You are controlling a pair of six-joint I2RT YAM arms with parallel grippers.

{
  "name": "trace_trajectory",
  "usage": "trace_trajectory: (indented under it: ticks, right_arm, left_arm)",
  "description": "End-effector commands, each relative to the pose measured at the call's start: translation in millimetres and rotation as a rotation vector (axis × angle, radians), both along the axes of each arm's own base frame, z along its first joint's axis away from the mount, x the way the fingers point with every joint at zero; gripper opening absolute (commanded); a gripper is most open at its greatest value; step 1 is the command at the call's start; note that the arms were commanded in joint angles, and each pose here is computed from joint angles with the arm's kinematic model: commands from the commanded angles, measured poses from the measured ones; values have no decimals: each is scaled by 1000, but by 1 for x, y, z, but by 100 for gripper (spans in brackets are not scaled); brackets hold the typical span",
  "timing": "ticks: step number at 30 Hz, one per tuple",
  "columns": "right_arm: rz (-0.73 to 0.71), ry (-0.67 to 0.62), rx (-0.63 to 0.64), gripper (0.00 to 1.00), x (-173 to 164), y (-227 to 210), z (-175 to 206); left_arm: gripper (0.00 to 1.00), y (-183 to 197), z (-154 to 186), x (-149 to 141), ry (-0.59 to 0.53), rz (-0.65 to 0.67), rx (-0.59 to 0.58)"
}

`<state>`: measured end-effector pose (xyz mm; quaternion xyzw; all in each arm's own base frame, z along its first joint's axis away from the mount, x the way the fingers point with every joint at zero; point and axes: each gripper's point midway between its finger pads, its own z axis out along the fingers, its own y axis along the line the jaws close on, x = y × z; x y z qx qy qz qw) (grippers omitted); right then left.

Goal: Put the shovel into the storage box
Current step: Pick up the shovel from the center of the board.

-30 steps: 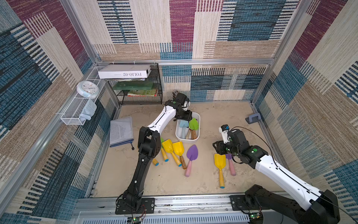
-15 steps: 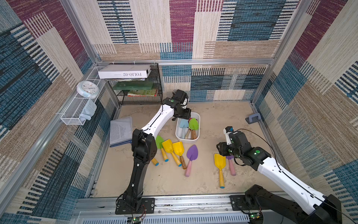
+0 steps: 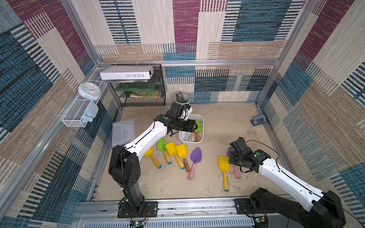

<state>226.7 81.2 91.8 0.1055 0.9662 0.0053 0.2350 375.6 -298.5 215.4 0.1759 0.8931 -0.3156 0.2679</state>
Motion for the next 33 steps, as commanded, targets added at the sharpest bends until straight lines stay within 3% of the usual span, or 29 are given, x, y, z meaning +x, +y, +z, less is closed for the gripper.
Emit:
trace_trajectory:
  ticks: [1,8,24,30,33]
  right_arm:
    - [-80,75,-75,50,-9,-15,-12]
    - [-137,264,-155,46,-28,-22,-39]
    - [-148,263,-44,44,-48,-15,-62]
    - [-149,261,-39,34,-51,-16,-68]
    - [-166,242,-39,23,-51,-19,-65]
  left_arm:
    - [63,-14,21,-13,-55,-53,-90]
    - [65,-10,32,-43,-75,-87,-146]
    - [65,-11,29,-56,-72,-100,-134]
    - [65,-15,30,-58,-70,-102,-133]
    - [65,-17,29,-59,-65,-103,-133]
